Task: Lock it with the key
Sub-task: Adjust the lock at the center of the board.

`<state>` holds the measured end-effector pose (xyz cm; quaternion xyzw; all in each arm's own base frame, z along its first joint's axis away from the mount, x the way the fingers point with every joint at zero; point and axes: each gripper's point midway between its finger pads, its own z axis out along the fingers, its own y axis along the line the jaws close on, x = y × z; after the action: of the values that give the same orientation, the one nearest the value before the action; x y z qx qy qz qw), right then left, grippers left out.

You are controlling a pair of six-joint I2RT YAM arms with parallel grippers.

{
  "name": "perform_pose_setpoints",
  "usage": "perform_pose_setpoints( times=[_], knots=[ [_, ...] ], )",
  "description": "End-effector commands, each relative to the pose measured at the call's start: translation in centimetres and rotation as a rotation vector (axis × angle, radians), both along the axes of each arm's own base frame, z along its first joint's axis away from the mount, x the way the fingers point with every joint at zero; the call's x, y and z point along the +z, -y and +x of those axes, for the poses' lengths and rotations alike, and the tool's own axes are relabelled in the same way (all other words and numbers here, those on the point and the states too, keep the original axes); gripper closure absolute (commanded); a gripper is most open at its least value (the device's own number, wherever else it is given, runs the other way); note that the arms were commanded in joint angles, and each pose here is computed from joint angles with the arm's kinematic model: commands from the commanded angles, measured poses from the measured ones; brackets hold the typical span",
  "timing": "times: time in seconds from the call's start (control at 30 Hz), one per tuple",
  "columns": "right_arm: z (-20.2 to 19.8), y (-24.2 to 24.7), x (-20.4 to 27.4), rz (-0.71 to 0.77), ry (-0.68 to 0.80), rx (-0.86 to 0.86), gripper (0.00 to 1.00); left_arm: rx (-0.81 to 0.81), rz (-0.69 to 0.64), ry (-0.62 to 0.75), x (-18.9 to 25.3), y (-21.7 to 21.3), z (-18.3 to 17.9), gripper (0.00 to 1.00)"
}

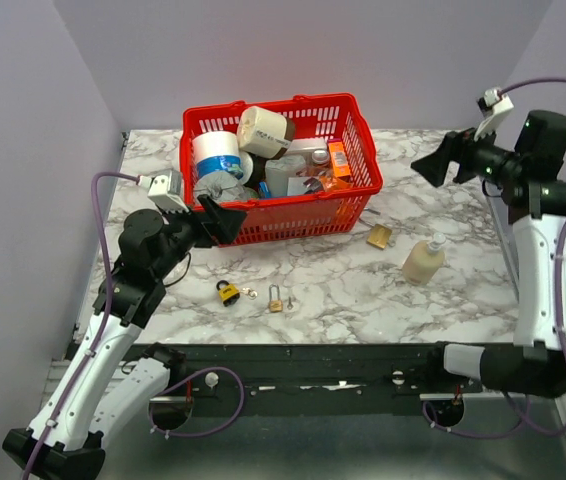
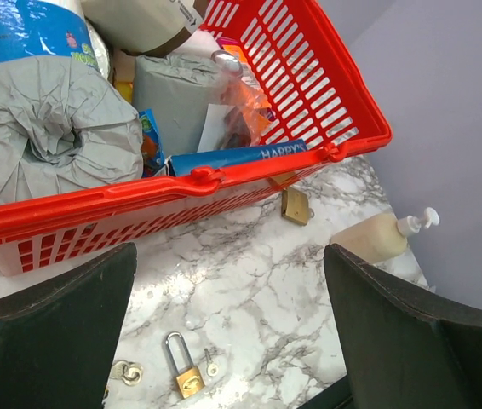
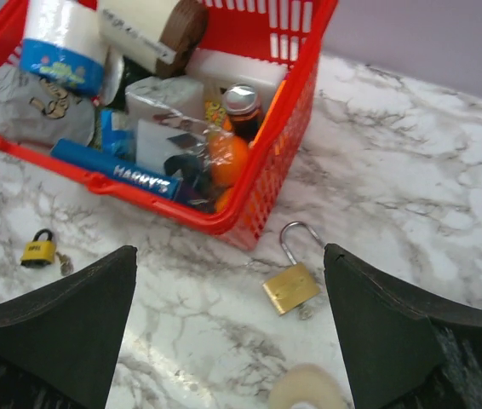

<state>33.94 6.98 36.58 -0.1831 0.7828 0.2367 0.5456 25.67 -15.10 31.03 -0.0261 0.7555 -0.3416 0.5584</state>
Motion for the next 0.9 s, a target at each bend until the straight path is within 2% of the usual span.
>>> perform_pose_setpoints(
  times=[0.0,0.03,0.1,0.13,0.23,0.37,0.43,0.6,0.87],
  knots=[
    [2.9,1.8,-2.2,-0.015,-0.094,0.083,0.04,0.014,0.01,0.043,1.5,-0.6,0.2,0.01],
    [4.1,2.1,-4.4,-0.015,-0.172,0.094,0.08,0.016,0.014,0.033,1.3,-0.6,0.3,0.01],
    [5.3,2.3,-5.6,-0.038,-0.191,0.148,0.12,0.025,0.016,0.028,1.3,-0.8,0.4,0.01],
    [6.3,2.4,-6.7,-0.021,-0.253,0.168,0.19,0.026,0.017,0.029,1.4,-0.9,0.4,0.01],
    [7.2,2.3,-8.0,0.012,-0.316,0.226,0.26,0.035,0.024,0.024,1.2,-1.1,0.6,0.01],
    [9.2,3.6,-13.6,-0.02,-0.444,0.213,0.31,0.039,0.03,0.013,0.9,-1.1,0.9,0.01],
    [9.7,3.9,-15.2,-0.057,-0.455,0.206,0.33,0.044,0.031,0.007,0.7,-1.2,1.1,0.01],
    [8.7,3.4,-21.1,-0.114,-0.56,0.219,0.34,0.04,0.019,-0.013,-0.1,-0.9,1.4,0.01],
    [8.7,1.9,-25.4,-0.135,-0.602,0.266,0.37,0.027,0.015,-0.042,-1.0,-0.5,1.7,0.01]
  ],
)
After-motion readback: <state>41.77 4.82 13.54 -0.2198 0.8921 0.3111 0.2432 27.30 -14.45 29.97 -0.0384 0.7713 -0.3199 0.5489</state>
